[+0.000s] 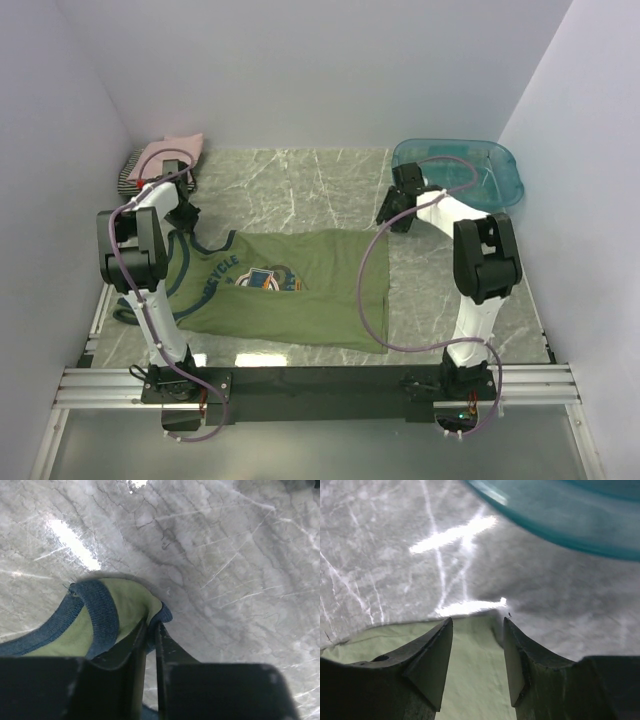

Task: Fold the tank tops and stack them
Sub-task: Fold the tank top

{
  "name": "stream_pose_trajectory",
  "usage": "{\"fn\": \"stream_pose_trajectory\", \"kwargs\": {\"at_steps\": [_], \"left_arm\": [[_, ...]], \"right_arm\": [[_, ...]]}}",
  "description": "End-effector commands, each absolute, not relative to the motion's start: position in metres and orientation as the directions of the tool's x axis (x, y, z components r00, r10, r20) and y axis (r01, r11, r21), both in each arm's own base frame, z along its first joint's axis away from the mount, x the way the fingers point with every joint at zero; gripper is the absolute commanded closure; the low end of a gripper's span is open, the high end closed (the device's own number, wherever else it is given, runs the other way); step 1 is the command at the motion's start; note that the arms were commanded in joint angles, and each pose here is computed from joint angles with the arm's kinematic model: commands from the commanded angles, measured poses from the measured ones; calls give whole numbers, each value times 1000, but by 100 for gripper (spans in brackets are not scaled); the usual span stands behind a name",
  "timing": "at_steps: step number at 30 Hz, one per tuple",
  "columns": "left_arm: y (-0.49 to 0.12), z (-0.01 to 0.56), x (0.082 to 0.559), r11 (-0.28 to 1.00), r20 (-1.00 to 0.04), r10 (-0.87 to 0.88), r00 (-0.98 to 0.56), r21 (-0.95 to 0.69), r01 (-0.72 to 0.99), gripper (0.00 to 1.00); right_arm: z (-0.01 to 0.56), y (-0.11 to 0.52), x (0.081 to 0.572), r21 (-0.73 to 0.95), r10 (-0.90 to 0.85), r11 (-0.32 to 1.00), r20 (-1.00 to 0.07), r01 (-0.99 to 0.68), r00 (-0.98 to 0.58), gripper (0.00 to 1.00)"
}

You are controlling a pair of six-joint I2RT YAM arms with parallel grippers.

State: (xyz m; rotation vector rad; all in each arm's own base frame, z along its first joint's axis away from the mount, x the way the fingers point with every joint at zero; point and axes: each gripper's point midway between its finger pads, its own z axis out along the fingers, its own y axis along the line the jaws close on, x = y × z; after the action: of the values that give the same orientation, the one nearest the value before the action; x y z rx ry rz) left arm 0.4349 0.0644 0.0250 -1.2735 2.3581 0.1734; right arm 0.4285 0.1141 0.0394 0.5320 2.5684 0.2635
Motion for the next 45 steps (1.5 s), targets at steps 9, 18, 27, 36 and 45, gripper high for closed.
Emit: {"fn": "stream_pose_trajectory", "kwargs": {"at_steps": [9, 18, 27, 36, 45], "left_arm": [[68, 24, 442, 548, -436, -784, -443, -151, -823, 99], [74, 34, 441, 533, -452, -795, -405, -198, -823, 99], [103, 59, 438, 476, -474, -823, -312, -276, -835, 99], [127, 74, 443, 434, -451, -859, -240, -394, -810, 99], [139, 76, 453, 427, -445, -868, -222, -438, -791, 83]], "right_arm": [[34, 110, 429, 136, 344, 938, -474, 319, -811, 54], [30, 106, 431, 77, 320, 943, -482, 324, -815, 100], [50, 86, 433, 71, 367, 914, -562, 399, -741, 100], [51, 81, 435, 81, 381, 908, -568, 411, -730, 100], [56, 94, 442, 130, 372, 922, -563, 366, -737, 100]]}}
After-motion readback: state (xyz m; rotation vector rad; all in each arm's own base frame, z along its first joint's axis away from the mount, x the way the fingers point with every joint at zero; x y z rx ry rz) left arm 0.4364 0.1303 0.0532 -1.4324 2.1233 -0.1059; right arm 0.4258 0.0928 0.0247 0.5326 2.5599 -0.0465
